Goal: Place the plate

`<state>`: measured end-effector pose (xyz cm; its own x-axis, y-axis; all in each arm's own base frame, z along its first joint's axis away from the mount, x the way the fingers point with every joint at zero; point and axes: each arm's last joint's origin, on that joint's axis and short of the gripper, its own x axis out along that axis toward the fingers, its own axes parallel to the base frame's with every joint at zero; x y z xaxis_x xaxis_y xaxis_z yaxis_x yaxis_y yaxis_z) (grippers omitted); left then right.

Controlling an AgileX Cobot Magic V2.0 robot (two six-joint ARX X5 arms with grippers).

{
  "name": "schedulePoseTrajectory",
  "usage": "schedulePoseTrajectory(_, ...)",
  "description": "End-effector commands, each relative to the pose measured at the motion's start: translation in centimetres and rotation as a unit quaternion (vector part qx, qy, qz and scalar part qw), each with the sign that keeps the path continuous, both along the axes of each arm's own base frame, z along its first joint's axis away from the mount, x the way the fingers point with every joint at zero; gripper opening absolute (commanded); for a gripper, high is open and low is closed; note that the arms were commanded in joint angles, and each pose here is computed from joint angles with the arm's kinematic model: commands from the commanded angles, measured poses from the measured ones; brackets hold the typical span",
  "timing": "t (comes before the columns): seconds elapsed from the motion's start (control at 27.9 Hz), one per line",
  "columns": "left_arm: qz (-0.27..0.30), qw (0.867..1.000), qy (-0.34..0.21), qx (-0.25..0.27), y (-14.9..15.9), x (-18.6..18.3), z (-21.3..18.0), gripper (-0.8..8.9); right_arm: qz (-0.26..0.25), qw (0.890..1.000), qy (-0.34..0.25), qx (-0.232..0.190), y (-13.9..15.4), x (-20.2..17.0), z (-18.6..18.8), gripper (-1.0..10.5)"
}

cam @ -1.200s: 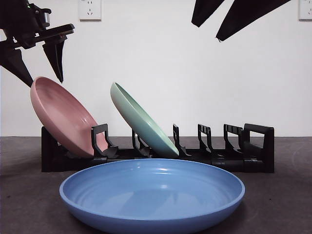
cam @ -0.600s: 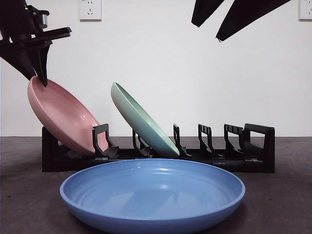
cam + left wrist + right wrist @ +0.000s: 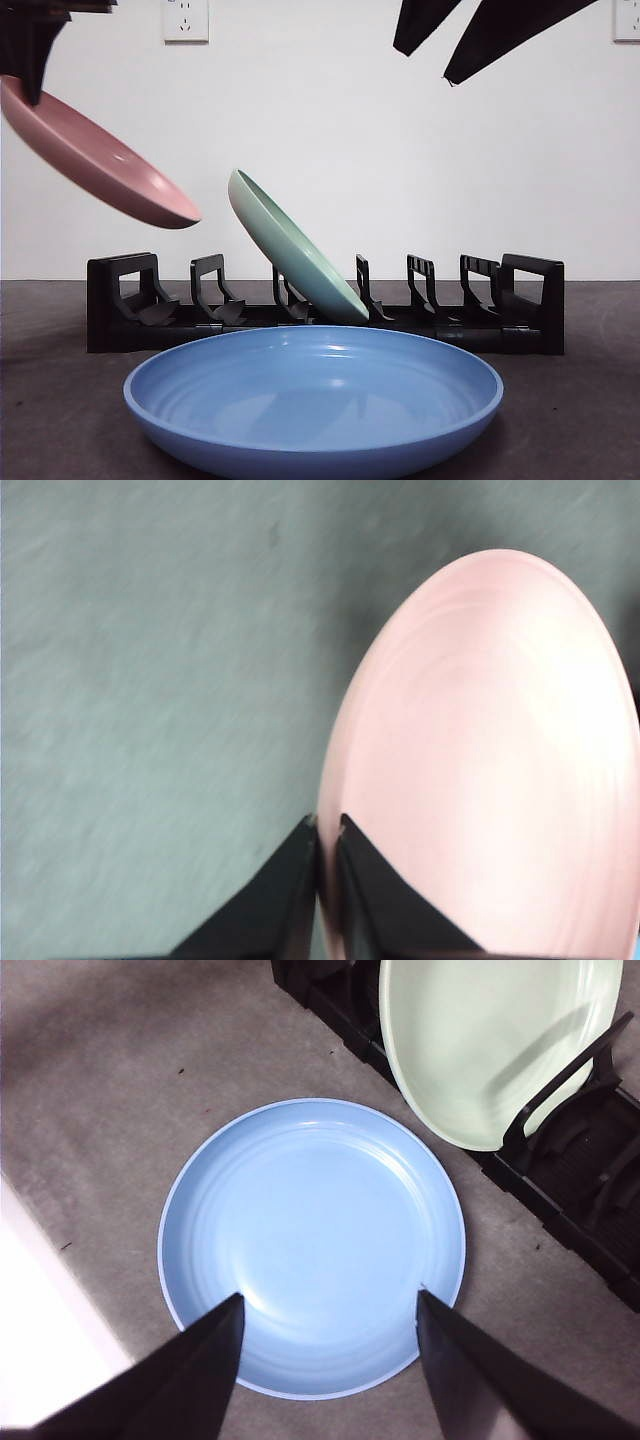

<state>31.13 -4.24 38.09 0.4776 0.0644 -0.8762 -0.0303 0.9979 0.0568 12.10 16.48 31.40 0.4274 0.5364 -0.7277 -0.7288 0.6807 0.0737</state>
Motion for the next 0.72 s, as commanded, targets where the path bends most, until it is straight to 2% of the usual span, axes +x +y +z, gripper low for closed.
schedulePoseTrajectory(0.04,-0.003,1.0,0.011,0.007,0.2,-0.5,0.6,0.16,-0.002,1.0,0.0,0.004,0.3,0.0,0.2,2.7)
schedulePoseTrajectory(0.29,-0.004,1.0,0.023,0.009,0.6,-3.3,0.9,0.16,-0.004,1.0,-0.003,0.002,0.2,0.0,0.2,2.7)
schedulePoseTrajectory(0.5,-0.006,1.0,0.012,0.0,1.3,-8.3,-0.8,0.16,-0.01,1.0,-0.012,0.003,0.0,-0.1,0.4,2.7)
schedulePoseTrajectory(0.61,-0.007,1.0,0.002,-0.024,1.6,-11.1,-2.2,0.16,-0.018,1.0,-0.021,0.001,-0.1,-0.1,0.5,2.7)
schedulePoseTrajectory(0.72,-0.004,0.998,-0.005,-0.069,1.7,-13.7,-3.7,0.16,-0.02,0.999,-0.025,0.004,-0.2,-0.1,0.6,2.7)
